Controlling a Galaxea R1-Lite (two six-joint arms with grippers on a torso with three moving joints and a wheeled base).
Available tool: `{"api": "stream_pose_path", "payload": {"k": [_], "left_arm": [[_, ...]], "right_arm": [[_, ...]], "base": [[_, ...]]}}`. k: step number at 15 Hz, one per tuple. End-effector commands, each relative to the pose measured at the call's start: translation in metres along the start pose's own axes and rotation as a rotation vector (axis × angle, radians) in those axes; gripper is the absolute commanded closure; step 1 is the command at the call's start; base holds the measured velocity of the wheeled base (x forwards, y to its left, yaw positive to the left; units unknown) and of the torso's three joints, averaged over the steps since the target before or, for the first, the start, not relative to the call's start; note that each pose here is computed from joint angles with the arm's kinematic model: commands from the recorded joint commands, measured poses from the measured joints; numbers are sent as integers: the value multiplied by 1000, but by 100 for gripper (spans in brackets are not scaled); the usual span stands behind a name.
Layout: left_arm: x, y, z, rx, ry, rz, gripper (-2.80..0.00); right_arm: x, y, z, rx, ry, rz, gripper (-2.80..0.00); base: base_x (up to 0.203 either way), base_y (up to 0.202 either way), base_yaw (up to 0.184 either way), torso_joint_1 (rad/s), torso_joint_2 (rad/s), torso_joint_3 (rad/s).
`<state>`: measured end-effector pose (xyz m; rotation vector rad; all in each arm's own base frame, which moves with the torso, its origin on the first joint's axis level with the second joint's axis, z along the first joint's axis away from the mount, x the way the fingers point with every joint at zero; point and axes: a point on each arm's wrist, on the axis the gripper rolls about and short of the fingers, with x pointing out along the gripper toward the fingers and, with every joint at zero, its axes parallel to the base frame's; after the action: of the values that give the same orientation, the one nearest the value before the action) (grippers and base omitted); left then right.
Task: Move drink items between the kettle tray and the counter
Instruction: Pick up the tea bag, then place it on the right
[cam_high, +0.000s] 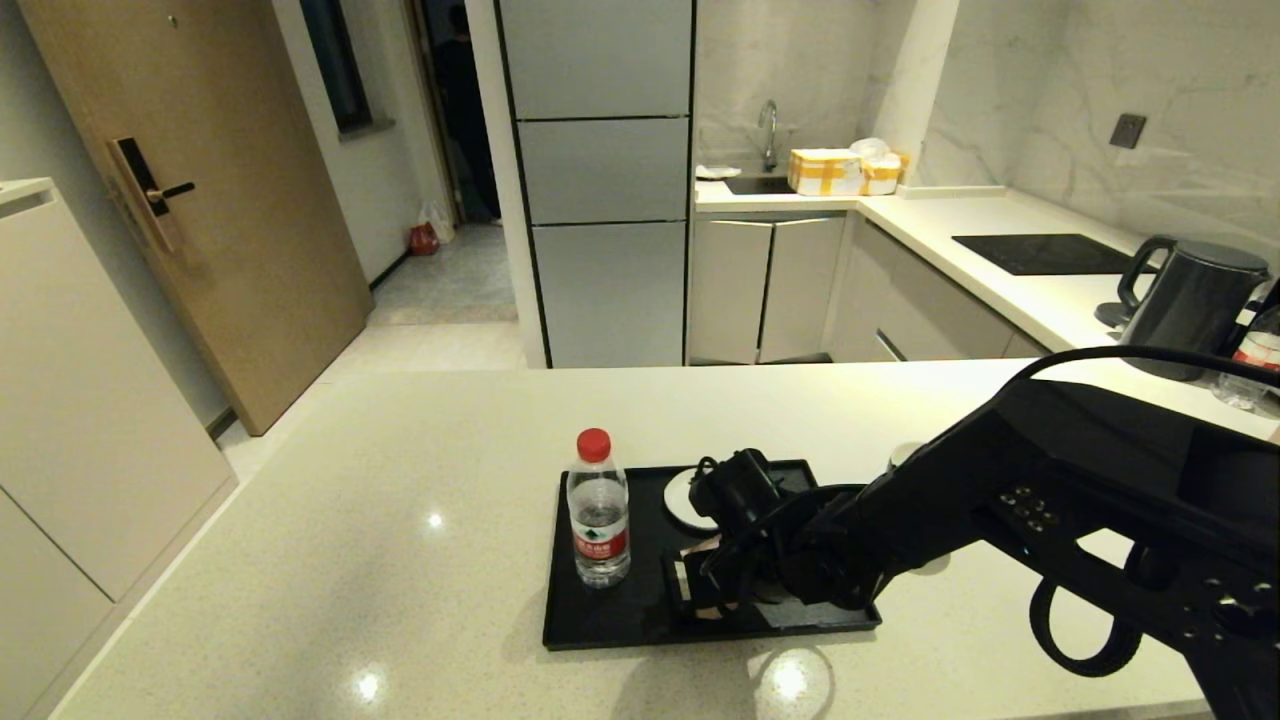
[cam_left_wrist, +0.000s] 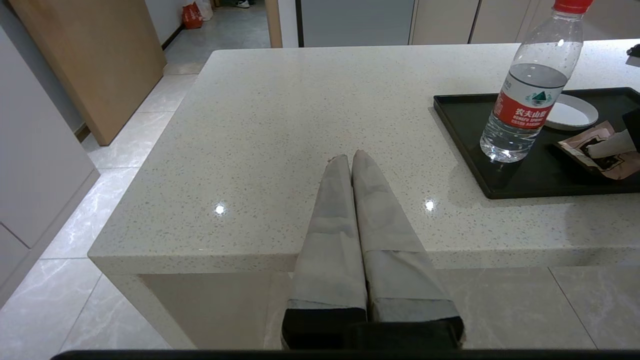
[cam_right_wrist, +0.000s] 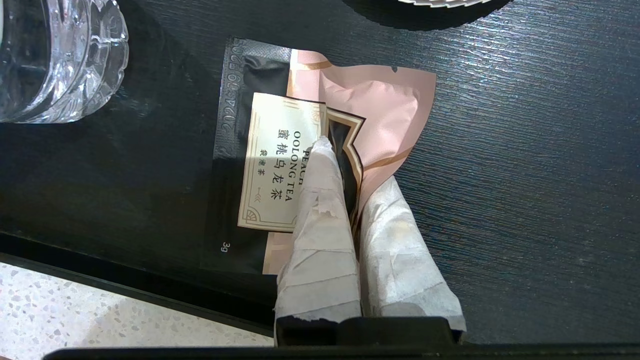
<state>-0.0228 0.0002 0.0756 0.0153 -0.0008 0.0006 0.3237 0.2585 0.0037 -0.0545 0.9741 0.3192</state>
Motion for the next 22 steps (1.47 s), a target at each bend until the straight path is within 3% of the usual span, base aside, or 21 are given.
{"api": "stream_pose_path", "payload": {"k": [1,8,12,16,22], "left_arm": [[0,0,0,0,-1,1,0],[0,0,0,0,-1,1,0],[0,0,0,0,-1,1,0],[0,0,0,0,-1,1,0],[0,0,0,0,-1,1,0]], "right_arm": [[-3,-1,0,3,0,-1,0],[-88,-19,18,64,-138,-3,0],[-134,-58,17,146,-223,-120,0],[-145,-117,-13,310,-182,-319,0],[-155,-176,-61,559,-86,-471,0]], "base": [[0,0,0,0,0,0],[0,0,0,0,0,0],[0,0,0,0,0,0],[0,0,0,0,0,0],[0,0,0,0,0,0]]}}
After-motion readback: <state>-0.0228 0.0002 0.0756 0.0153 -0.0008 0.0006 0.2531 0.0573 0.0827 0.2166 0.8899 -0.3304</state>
